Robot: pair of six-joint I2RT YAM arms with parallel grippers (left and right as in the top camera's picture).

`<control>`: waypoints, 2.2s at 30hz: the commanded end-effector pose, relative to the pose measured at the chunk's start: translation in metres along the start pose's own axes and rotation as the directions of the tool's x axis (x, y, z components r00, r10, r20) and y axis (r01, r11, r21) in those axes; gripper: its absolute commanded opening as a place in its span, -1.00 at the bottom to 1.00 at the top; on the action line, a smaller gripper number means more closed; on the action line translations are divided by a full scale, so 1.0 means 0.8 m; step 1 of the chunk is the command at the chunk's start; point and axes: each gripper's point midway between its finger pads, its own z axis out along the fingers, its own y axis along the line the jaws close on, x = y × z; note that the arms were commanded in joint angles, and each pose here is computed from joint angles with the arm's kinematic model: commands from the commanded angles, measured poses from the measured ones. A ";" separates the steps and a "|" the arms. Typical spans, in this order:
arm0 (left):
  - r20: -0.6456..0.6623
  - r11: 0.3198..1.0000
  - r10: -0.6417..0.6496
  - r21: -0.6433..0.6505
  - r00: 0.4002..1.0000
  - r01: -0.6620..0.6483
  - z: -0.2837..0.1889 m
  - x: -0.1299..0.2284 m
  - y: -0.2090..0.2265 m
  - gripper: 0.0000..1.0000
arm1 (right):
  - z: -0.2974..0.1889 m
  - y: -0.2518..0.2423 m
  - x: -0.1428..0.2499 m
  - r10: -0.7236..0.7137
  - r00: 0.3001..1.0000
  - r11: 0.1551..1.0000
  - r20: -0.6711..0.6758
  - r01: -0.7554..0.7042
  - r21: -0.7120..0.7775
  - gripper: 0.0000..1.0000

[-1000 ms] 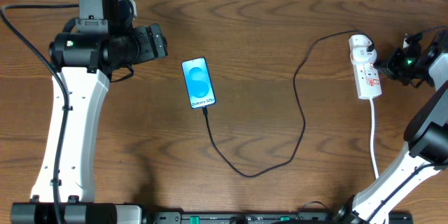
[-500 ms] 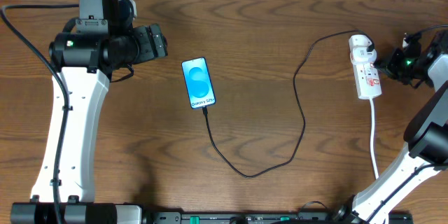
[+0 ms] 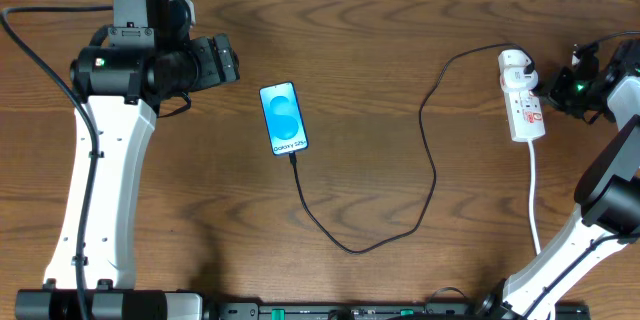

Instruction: Plug charger to phone and switch on socket

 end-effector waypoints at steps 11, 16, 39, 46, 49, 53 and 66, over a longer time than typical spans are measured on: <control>0.015 1.000 0.011 -0.001 1.000 -0.011 -0.006 -0.003 -0.001 0.84 | 0.037 0.035 0.058 -0.001 0.988 0.999 -0.156 -0.007 -0.051 -0.98; 0.015 1.000 0.011 -0.001 1.000 -0.011 -0.006 -0.003 -0.001 0.84 | 0.040 0.035 0.055 -0.015 0.989 0.999 -0.147 0.011 -0.032 -0.98; 0.016 1.000 0.012 -0.001 1.000 -0.012 -0.006 -0.003 -0.001 0.84 | -0.033 -0.001 -0.012 0.075 0.996 0.997 0.049 -0.076 0.013 -0.98; 0.015 1.000 0.011 -0.001 1.000 -0.011 -0.006 -0.003 -0.001 0.84 | -0.025 0.003 -0.008 0.043 0.998 0.998 0.038 -0.044 0.042 -0.98; 0.015 1.000 0.011 -0.001 1.000 -0.011 -0.006 -0.003 -0.001 0.84 | -0.021 0.001 -0.007 0.034 0.999 0.997 0.035 -0.037 0.072 -0.98; 0.015 1.000 0.011 -0.001 1.000 -0.011 -0.006 -0.003 -0.001 0.84 | -0.015 0.006 -0.006 0.017 0.999 0.998 0.037 -0.020 0.067 -0.98; 0.015 1.000 0.011 -0.001 1.000 -0.011 -0.006 -0.003 -0.001 0.84 | 0.000 0.022 0.001 -0.011 1.000 0.998 0.015 0.010 0.057 -0.98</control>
